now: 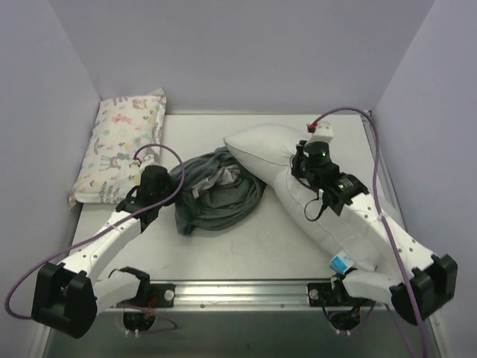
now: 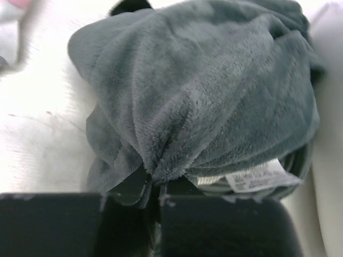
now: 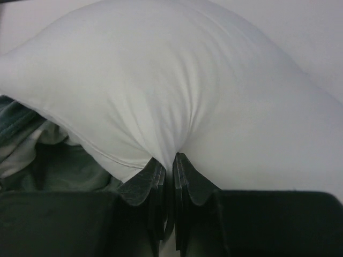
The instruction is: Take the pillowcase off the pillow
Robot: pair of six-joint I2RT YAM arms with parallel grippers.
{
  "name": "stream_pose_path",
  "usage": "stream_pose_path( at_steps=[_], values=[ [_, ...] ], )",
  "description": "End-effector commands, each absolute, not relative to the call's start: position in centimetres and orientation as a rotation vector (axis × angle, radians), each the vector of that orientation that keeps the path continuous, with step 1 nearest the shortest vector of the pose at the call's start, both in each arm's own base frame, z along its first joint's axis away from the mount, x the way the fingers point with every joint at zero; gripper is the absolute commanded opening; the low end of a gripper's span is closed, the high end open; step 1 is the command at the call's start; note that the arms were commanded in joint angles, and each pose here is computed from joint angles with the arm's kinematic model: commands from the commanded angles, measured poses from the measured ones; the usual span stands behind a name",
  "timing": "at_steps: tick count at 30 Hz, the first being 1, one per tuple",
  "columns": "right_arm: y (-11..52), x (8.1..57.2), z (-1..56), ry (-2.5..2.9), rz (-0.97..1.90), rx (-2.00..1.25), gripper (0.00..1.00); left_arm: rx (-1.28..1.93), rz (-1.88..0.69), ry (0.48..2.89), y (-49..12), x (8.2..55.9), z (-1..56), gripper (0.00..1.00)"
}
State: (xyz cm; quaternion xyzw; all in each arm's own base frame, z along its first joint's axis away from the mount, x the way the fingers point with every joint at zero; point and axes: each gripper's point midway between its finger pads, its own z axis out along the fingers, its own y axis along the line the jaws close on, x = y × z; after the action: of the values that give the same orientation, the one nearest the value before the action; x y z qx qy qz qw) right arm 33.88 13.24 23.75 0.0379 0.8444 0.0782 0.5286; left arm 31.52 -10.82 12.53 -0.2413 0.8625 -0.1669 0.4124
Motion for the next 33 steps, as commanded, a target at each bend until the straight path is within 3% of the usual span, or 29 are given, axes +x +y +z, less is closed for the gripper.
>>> stream_pose_path(
  at_steps=[1, 2, 4, 7, 9, 14, 20, 21, 33],
  values=[
    [15.2, 36.8, 26.8, 1.818, 0.282, 0.167, 0.0, -0.518, -0.443, 2.17, -11.8, 29.6, 12.9, 0.07],
    [15.6, 36.9, 26.1, 1.834, 0.296, 0.163, 0.0, -0.495, -0.465, 2.158, -12.0, 29.2, 13.4, 0.13],
    [17.0, 36.6, 23.7, 1.897, 0.354, 0.126, 0.02, -0.47, -0.47, 2.168, -11.9, 28.4, 13.3, 0.36],
    [18.2, 36.6, 21.4, 1.958, 0.393, 0.097, 0.25, -0.413, -0.502, 2.144, -12.1, 27.8, 14.7, 0.58],
    [18.5, 37.2, 19.7, 2.007, 0.373, 0.075, 0.43, -0.38, -0.522, 2.129, -12.3, 27.4, 15.8, 0.65],
    [17.6, 39.4, 20.3, 2.073, 0.425, 0.091, 0.63, -0.3, -0.584, 2.092, -13.1, 27.0, 19.0, 0.69],
    [19.1, 37.2, 22.7, 2.067, 0.508, -0.002, 0.82, -0.218, -0.637, 2.068, -13.8, 26.2, 21.3, 0.73],
    [19.1, 36.2, 23.7, 2.062, 0.516, -0.013, 0.99, -0.211, -0.635, 2.061, -13.8, 26.2, 21.8, 0.73],
    [12.6, 25.6, 28.2, 1.965, 0.497, 0.092, 1.0, -0.018, -0.701, 2.007, -14.5, 23.5, 24.8, 0.79]
  ],
)
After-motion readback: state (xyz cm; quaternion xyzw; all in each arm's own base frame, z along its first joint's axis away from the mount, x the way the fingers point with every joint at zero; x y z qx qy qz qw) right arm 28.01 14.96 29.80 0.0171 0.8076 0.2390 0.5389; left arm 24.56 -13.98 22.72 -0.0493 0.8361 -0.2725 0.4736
